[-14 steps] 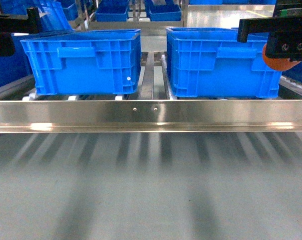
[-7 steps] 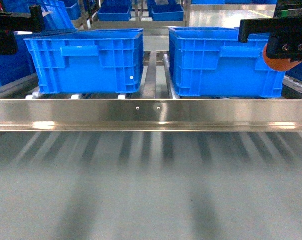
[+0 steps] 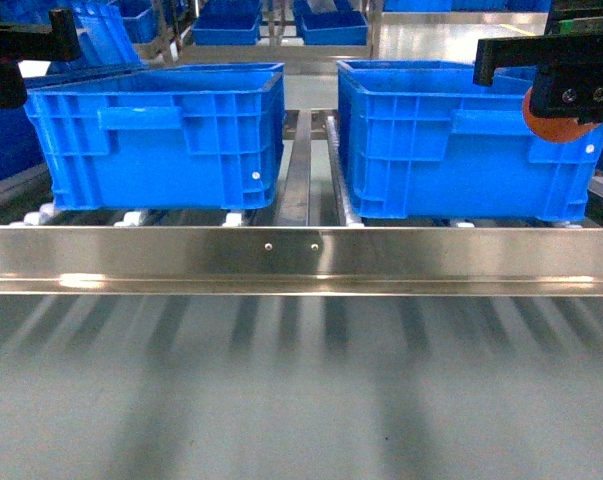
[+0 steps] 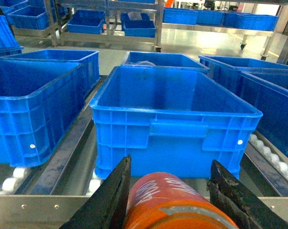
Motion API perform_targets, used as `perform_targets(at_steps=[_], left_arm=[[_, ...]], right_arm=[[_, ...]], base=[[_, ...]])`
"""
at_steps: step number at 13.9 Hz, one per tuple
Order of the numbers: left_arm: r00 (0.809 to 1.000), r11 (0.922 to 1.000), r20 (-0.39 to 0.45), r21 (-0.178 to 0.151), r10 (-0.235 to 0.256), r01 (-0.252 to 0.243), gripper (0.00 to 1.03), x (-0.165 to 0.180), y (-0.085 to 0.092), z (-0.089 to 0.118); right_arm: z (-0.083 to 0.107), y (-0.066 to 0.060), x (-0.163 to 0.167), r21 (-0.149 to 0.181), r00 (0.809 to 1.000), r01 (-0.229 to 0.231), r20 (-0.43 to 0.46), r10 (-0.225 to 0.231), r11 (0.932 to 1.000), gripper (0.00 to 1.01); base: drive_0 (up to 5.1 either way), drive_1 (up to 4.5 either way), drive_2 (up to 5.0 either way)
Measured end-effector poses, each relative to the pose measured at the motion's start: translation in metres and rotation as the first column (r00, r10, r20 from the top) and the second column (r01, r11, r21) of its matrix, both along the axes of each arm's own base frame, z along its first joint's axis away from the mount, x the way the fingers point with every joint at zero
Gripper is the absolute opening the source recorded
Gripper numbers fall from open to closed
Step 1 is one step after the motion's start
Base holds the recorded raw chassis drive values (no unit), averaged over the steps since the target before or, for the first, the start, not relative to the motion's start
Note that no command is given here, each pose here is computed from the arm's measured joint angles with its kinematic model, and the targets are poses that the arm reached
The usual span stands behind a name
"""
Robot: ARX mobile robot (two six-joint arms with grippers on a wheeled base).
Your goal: Sort blue parts and orange caps into right shelf containers
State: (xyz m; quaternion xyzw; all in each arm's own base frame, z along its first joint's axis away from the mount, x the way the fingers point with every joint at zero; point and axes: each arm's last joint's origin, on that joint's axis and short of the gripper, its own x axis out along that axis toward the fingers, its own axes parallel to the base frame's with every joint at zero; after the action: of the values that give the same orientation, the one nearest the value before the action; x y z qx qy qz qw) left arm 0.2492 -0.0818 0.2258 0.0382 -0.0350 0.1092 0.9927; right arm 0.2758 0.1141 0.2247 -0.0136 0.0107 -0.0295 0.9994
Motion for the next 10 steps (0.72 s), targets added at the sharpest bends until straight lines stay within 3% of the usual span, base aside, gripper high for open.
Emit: perform_targets(at_steps=[10], left_arm=[[1.0,1.0,-0.004,0.002,-0.001,0.001,0.44,0.0,0.0,-0.0004]], right_arm=[[-0.0009,0.0001,0.0003,-0.002,1.0,0.0,-0.004,0.0,1.0,0.44]], base=[[0.1,4.37,-4.2]])
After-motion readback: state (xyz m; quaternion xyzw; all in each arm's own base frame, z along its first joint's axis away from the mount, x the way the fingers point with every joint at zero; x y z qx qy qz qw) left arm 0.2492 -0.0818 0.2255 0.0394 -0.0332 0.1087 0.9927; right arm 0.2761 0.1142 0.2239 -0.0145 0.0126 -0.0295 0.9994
